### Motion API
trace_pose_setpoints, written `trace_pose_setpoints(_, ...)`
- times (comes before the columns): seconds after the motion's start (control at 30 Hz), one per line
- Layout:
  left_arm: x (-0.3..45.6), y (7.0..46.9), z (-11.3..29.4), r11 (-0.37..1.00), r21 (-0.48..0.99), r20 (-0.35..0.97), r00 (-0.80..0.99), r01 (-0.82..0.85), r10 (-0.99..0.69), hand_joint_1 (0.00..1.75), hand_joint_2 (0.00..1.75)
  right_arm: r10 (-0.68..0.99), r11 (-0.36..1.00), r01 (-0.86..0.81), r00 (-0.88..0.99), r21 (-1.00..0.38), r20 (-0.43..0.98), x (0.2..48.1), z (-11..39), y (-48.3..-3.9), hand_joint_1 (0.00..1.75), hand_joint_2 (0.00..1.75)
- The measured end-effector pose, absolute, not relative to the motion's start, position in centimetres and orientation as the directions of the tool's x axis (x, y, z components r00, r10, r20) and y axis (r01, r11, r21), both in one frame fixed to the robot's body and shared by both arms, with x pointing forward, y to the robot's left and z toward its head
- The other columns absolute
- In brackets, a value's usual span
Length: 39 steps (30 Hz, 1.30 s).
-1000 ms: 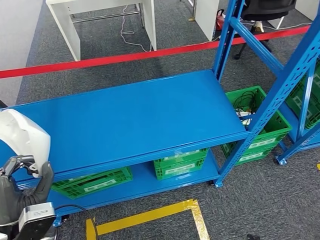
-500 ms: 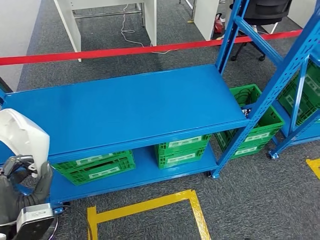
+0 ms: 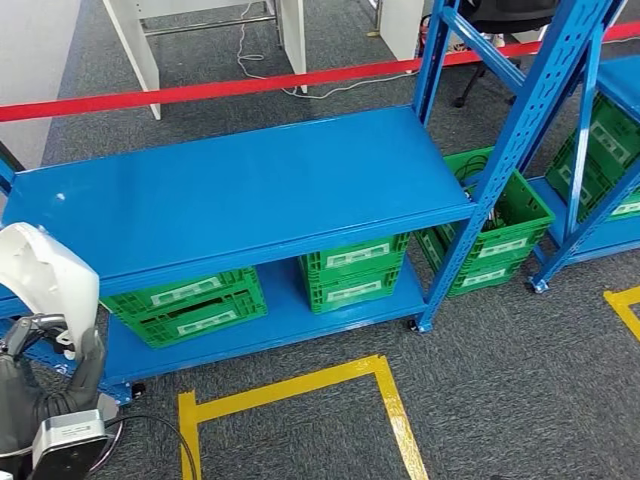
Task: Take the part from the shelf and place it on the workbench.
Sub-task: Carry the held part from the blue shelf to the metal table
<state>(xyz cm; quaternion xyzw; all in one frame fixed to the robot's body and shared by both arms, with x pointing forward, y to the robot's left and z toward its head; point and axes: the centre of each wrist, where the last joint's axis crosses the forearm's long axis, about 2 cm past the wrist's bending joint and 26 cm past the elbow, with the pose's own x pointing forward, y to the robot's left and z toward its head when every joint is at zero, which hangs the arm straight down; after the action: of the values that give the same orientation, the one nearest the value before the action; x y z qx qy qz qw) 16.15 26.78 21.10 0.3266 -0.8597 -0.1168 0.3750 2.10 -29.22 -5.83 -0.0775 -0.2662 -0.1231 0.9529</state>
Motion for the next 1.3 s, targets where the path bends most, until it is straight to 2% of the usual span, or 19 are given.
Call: trace_pose_setpoints(1.3, 16.44, 26.72, 21.21, 0.783, 0.453, 0.604, -0.499, -0.426, -0.621, 1.75, 1.75, -0.189, 0.965, 0.256, 0.836, -0.063, 0.515, 2.04, -5.35, -28.99, 0.00, 1.75)
